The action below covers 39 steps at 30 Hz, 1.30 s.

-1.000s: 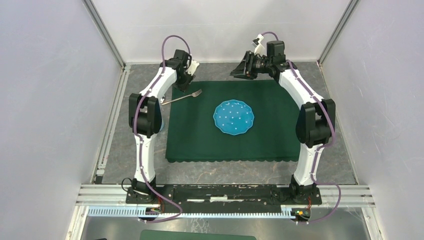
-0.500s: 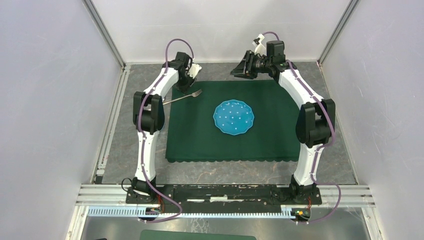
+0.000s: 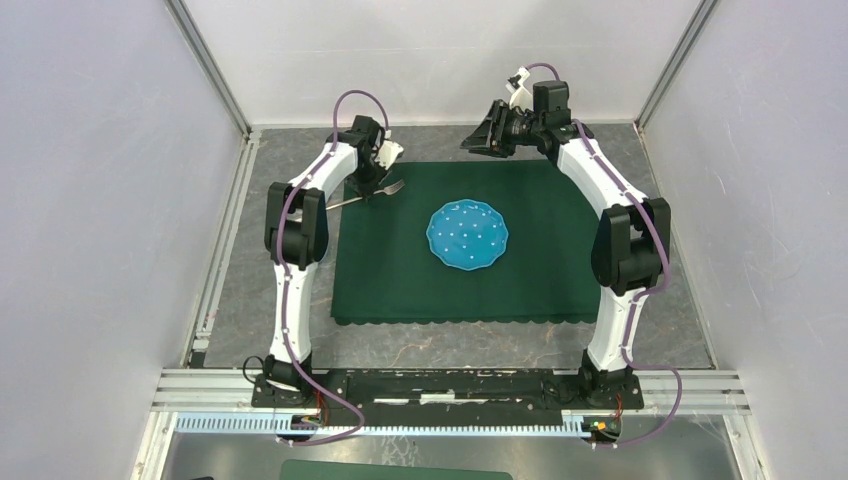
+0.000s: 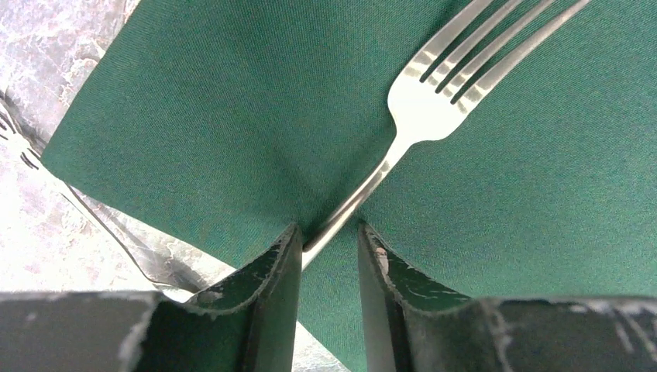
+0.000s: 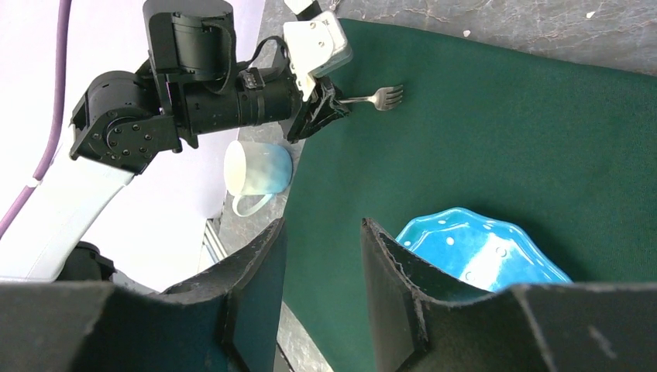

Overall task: Set the dinner table for one person
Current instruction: Place the fork on the napkin.

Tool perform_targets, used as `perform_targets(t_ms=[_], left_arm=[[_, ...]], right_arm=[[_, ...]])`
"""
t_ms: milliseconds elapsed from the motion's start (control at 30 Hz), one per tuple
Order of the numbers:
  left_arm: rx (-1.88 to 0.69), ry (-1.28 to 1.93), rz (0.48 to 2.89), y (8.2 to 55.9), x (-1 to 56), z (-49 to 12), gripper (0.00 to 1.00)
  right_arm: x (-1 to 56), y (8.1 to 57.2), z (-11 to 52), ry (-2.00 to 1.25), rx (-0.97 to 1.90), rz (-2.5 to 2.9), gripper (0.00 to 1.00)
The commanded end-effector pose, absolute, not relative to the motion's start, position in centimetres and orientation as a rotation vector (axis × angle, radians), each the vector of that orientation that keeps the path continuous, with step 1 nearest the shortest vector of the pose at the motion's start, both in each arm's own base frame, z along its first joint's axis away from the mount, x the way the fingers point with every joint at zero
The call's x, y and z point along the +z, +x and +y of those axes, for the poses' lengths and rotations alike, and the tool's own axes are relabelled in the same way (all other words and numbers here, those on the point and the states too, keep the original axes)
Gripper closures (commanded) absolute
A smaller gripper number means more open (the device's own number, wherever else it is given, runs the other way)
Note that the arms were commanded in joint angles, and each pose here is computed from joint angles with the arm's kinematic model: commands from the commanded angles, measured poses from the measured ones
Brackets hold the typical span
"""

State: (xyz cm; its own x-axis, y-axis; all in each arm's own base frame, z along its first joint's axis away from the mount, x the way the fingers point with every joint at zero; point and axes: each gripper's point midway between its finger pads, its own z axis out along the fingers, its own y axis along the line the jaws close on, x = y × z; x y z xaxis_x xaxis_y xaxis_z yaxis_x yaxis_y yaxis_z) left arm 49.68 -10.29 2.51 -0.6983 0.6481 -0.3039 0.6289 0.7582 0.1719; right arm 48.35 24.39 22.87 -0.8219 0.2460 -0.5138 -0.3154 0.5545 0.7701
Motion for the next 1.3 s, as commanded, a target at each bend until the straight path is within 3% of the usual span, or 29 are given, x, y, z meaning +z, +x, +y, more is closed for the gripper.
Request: perform_targets(t_ms=[0,467,533,700,1267], left_arm=[[0.043,1.040,2.526,50.2,4.1,-10.9,0.62],[0.085,1.082,2.517,50.5,3.3,-10.4,0.64],[0.079,1.086,2.524,50.3,3.1,-10.4,0.66],[0.070,1.092,2.517,50.3,3.0,-10.4,0.85],[0.063,0.881,2.506,51.7,6.8,-13.4,0.91]], right_arm=[[25.1,48.8,24.0,-0.071,1.227,2.142,0.54],[25.5,48.7,23.7,-0.065,1.203,2.139,0.54],[25.5,48.7,23.7,-0.065,1.199,2.140,0.54],[25.8,48.7,23.6,-0.063,1.191,2.137,0.55],[25.6,48.5,23.7,-0.048,1.187,2.133,0.55]])
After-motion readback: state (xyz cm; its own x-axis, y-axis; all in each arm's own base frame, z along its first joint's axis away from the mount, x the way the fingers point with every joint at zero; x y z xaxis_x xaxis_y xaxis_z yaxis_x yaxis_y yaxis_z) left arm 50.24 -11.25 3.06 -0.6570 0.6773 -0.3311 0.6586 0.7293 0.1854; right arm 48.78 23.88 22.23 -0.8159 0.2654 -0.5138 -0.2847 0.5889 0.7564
